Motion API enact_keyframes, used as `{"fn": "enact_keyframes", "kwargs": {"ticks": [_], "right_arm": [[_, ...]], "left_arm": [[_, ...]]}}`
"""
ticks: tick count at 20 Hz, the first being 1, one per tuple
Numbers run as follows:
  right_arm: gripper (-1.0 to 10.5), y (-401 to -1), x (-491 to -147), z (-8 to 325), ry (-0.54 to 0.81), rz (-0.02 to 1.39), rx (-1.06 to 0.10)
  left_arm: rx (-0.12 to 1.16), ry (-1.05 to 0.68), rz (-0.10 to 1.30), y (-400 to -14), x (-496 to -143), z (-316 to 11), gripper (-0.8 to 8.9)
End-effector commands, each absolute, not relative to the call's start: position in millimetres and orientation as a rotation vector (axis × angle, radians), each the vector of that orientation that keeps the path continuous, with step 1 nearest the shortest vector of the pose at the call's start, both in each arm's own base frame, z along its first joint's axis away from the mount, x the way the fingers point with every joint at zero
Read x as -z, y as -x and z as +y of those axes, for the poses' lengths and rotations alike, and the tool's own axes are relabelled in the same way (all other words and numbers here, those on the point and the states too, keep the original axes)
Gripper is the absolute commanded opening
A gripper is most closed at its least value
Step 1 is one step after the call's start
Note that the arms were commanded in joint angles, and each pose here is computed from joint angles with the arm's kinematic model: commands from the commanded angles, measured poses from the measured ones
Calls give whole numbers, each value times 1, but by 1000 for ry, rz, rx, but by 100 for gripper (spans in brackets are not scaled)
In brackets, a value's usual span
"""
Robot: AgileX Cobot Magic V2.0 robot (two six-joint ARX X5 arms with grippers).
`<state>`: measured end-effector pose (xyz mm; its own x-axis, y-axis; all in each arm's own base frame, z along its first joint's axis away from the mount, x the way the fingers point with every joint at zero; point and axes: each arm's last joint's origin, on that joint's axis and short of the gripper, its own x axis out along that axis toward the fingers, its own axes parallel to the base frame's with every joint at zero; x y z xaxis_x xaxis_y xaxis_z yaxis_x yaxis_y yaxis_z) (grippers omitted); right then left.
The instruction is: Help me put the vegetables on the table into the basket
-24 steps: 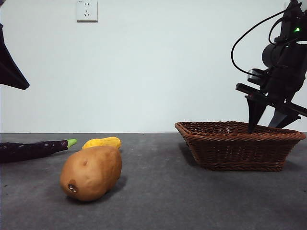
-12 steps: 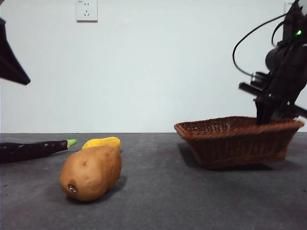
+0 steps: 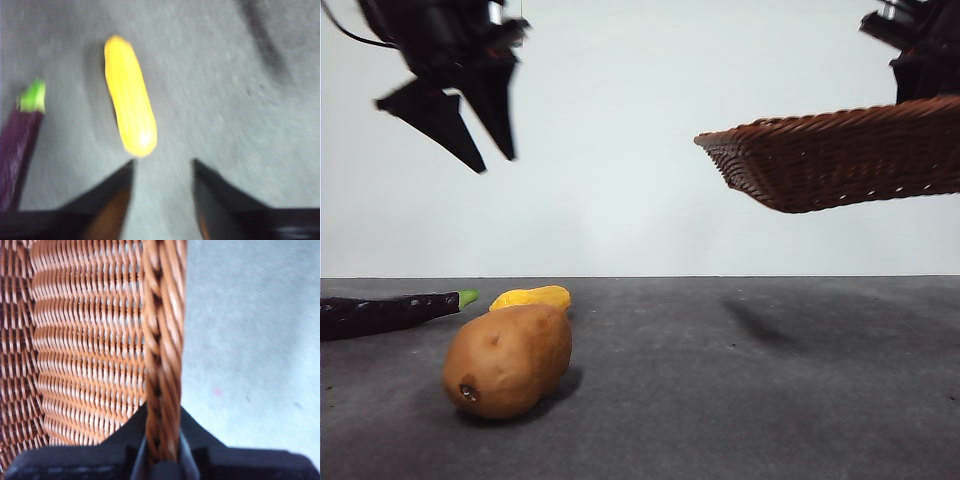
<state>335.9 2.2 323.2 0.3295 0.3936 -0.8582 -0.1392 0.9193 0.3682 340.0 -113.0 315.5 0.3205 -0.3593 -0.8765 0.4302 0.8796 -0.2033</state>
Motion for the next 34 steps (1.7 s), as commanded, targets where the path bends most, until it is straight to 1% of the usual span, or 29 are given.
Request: {"fn": "enact_keyframes", "kwargs": {"ticks": [1,5,7,14,16,17,20,22,23,24,26,28,29,31,32,34], "right_arm": [[-8,-327,-333,2,-224,1172,-356],[-8,-312,-346,2,-211,1162,-365],[-8,-306,-351,2,-202,1156,-370],[-8,-302,-353,3,-199,1168,-375],[-8,-302,-353,4,-200,1171,-377],[-8,-302,-352,4,-200,1172,-377],[-8,-301,-352,4,-200,1176,-377],[-8,-301,-352,4,-200,1174,-381],[-8,-301,-352,4,-200,1177,-381],[-8,-301,-352,4,-198,1184,-384],[-8,-300,-352,4,-199,1188,-384],[-8,-300,-352,4,-201,1192,-383],[-8,-300,-352,4,-200,1192,-384],[-8,-300,-352,4,-200,1190,-383],[-8,-300,-352,4,-200,1190,-383],[-8,-300,-352,4,-207,1193,-376]], "left_arm": [[527,-155,1146,-353,-297,-131,638],[486,-223,1181,-372,-259,-152,638],[473,-217,1199,-380,-241,-158,637],[449,-215,1250,-398,-198,-165,615],[440,-201,1250,-401,-193,-166,511],[441,-201,1248,-401,-192,-167,496],[414,-216,1253,-401,-191,-166,490],[413,-215,1257,-402,-188,-165,428],[413,-214,1259,-403,-186,-165,428],[412,-214,1260,-403,-186,-165,391],[411,-214,1260,-404,-185,-165,244],[411,-216,1267,-403,-185,-165,45],[411,-219,1261,-404,-185,-165,-13],[410,-208,1244,-405,-188,-166,-11],[429,-195,1254,-406,-197,-167,-9],[478,-155,1254,-407,-227,-167,-9]]}}
